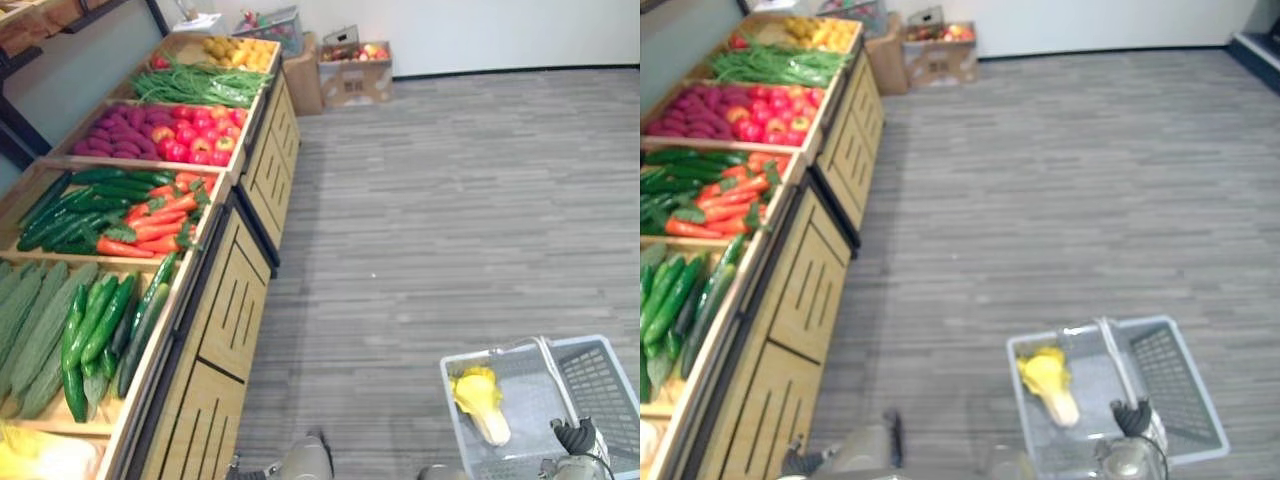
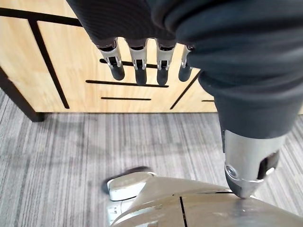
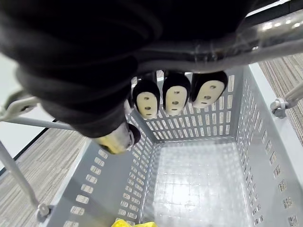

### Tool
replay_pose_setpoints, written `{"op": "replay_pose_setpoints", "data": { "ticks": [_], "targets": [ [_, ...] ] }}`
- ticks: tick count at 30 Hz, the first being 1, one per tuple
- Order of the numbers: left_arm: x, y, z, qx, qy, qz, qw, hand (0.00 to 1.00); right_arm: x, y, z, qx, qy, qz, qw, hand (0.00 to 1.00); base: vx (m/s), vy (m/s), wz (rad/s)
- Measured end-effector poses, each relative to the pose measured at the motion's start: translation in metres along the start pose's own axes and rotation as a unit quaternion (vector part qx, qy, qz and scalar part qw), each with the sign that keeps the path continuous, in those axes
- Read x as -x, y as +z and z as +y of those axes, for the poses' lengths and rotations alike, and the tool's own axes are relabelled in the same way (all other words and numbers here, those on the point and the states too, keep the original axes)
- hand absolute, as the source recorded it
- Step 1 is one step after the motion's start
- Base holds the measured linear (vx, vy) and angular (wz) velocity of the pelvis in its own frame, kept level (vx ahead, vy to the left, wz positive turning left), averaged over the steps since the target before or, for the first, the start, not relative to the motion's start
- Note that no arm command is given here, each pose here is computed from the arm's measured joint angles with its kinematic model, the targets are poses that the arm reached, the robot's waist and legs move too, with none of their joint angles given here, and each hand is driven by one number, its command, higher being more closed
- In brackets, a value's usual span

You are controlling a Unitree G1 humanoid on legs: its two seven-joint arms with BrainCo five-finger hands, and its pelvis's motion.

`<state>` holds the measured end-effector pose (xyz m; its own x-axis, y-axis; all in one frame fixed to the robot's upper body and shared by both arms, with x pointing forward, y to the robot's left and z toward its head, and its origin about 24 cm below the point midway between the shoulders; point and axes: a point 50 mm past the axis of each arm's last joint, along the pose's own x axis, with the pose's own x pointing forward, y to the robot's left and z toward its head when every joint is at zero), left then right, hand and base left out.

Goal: Pick vegetable in the basket

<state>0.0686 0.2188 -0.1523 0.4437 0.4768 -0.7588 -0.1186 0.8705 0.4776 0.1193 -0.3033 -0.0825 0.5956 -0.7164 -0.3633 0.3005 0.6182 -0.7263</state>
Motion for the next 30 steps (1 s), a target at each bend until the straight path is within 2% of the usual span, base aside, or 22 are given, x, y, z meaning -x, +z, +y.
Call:
{"op": "replay_pose_setpoints", "data": {
  "ticks": [3, 5, 10, 15, 20, 24, 27, 30],
  "targets": [
    [0.004, -0.013, -0.002, -0.012, -0.001, 0.019, 1.0, 0.0, 0.004, 0.001, 0.008, 0.007, 0.016, -0.004, 1.0, 1.0, 0.37, 0.449, -0.45],
    [0.003, -0.019, 0.009, -0.044, 0.005, 0.019, 0.999, 0.0, 0.009, 0.003, 0.021, 0.007, 0.039, -0.007, 0.999, 1.0, 0.45, 0.422, -0.53],
    [0.0, -0.021, 0.014, -0.083, -0.001, 0.017, 0.996, 0.0, 0.005, 0.006, 0.022, 0.014, 0.04, -0.007, 0.999, 1.0, 0.39, 0.321, -0.22],
    [-0.001, -0.02, 0.017, -0.104, -0.012, 0.009, 0.994, 0.0, 0.003, 0.011, 0.024, 0.012, 0.04, -0.014, 0.999, 1.0, 0.33, 0.106, 0.02],
    [-0.001, -0.013, 0.01, -0.082, -0.014, 0.006, 0.996, 0.0, 0.003, 0.012, 0.024, 0.01, 0.039, -0.014, 0.999, 1.0, 0.33, -0.086, 0.12],
    [0.0, -0.015, 0.008, -0.062, -0.011, 0.017, 0.998, 0.0, 0.0, 0.005, 0.017, 0.009, 0.024, 0.005, 1.0, 1.0, 0.44, -0.335, 0.19],
    [0.004, -0.01, -0.011, -0.037, -0.029, 0.013, 0.999, 0.0, 0.002, -0.007, 0.012, 0.02, 0.021, 0.024, 0.999, 1.0, 0.46, -0.407, 0.33],
    [0.003, -0.006, -0.011, -0.019, -0.022, 0.012, 1.0, 0.0, 0.006, -0.016, 0.013, 0.027, 0.028, 0.039, 0.999, 1.0, 0.43, -0.407, 0.54]
  ]
}}
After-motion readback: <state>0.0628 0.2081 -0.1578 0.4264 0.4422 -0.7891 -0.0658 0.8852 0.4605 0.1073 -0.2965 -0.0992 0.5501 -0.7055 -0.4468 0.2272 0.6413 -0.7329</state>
